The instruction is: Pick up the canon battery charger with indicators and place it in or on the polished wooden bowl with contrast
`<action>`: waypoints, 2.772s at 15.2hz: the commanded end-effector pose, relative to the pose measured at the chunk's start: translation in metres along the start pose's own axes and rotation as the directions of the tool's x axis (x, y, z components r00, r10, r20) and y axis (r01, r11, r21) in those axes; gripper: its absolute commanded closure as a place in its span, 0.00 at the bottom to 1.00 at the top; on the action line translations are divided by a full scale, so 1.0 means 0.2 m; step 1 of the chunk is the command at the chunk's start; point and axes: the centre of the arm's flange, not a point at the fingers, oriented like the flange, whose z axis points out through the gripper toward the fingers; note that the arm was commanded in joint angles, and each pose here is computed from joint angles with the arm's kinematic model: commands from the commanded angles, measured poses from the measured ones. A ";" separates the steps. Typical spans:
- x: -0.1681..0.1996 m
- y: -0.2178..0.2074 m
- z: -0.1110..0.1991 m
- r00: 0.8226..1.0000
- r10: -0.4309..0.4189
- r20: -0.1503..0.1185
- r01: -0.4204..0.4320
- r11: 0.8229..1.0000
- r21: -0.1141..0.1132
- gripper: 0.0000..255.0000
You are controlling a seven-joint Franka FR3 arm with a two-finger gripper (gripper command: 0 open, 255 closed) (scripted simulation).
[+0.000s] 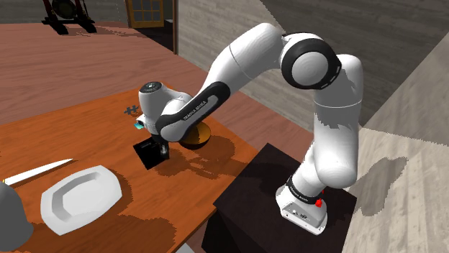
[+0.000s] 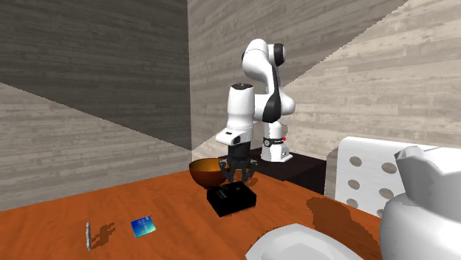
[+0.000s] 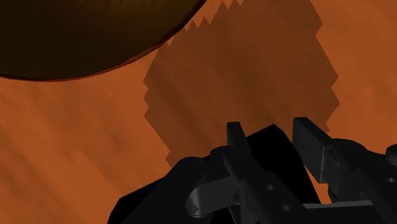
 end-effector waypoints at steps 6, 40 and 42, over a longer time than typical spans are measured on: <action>-0.01 0.01 -0.20 1.000 0.000 0.000 0.000 1.000 0.000 1.00; -1.08 0.39 -0.59 1.000 0.000 0.000 0.000 1.000 0.000 1.00; -1.08 0.39 -0.54 1.000 0.000 0.000 0.000 1.000 0.000 1.00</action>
